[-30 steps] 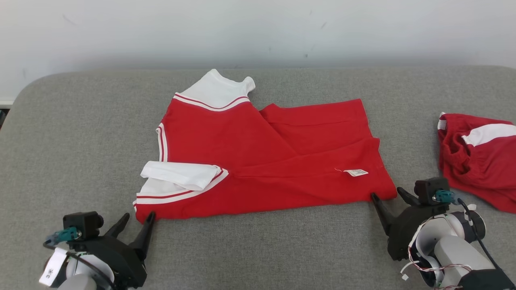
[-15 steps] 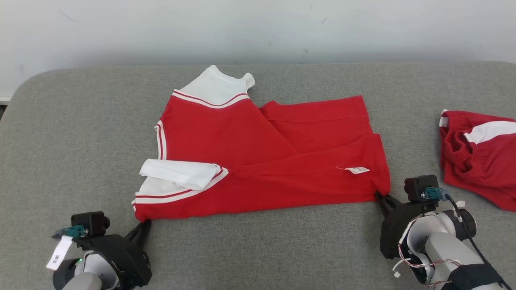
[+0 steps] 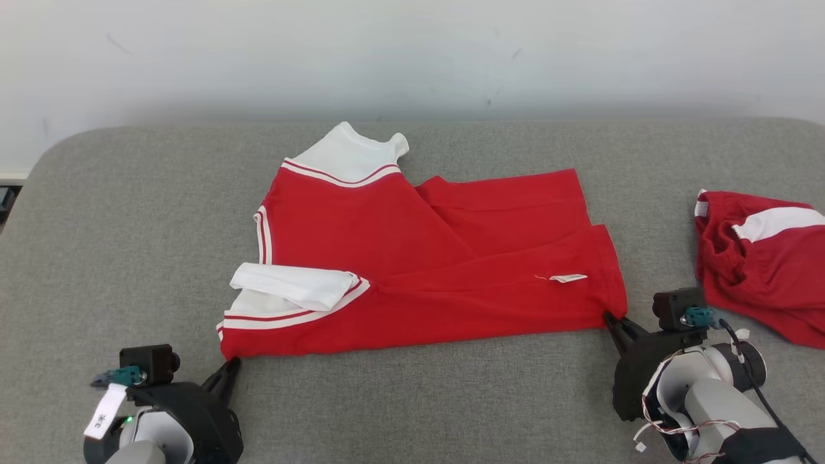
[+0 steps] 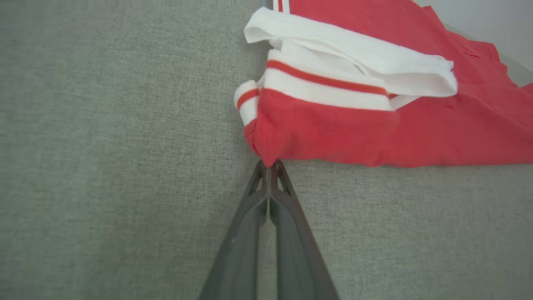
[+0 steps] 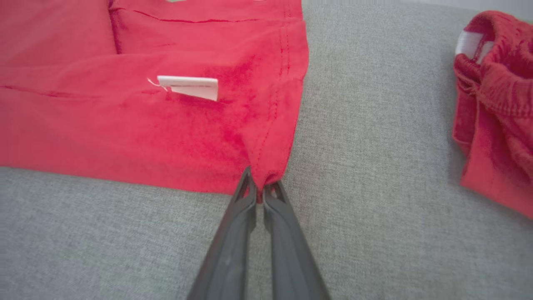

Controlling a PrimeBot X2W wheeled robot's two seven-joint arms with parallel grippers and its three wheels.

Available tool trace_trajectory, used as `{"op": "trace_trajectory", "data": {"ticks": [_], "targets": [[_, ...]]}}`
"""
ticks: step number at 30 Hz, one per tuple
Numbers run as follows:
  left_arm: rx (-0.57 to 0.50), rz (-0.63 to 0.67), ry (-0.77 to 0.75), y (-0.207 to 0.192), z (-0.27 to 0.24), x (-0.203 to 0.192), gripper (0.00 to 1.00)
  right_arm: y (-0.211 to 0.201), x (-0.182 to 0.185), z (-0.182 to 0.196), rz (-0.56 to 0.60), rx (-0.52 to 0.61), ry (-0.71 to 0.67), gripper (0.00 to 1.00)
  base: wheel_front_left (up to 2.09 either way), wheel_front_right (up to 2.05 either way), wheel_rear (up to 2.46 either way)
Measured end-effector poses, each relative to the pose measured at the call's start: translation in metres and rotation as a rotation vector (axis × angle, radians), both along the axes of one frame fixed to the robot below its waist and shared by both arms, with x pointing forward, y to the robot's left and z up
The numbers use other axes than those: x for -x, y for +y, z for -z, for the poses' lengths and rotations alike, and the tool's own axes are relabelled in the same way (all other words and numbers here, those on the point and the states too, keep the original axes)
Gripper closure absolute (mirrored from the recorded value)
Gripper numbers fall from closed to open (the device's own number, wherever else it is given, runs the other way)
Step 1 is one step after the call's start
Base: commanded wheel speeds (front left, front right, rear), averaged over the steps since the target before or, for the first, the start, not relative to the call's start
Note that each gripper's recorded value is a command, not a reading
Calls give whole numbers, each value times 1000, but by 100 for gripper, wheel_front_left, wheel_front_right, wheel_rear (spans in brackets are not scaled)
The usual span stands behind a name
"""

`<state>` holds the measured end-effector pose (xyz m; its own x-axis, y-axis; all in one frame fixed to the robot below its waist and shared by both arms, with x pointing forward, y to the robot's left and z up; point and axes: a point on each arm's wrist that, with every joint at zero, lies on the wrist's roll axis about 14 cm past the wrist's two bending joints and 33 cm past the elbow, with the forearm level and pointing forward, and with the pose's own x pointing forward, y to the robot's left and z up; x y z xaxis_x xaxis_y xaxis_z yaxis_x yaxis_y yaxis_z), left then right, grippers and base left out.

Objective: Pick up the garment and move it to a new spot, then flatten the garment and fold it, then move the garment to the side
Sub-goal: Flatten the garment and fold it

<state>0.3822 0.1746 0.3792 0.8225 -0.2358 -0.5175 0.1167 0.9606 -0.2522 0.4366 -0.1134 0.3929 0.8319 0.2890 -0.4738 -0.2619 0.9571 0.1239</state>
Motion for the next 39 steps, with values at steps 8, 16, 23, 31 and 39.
{"op": "trace_trajectory", "data": {"ticks": [8, 16, 23, 31, 39], "targets": [[-22, 22, -74, 0, -13, 7, 100, -4, 12, -6, 7, -30, -29, 100, 0, 0, 0], [-22, 66, -61, -9, -1, 49, 100, -12, 40, -7, 8, -46, -55, 100, 0, 0, 0], [-21, 90, -69, -8, -3, 74, 100, -22, 67, -4, 13, -54, -58, 100, 0, 0, 0], [10, 96, -49, -6, -1, 100, 100, -26, 86, -5, 21, -89, -71, 100, 0, 0, 0], [51, 96, 6, -13, 4, 114, 100, -31, 107, 14, 42, -94, 12, 100, 0, 0, 0]]}}
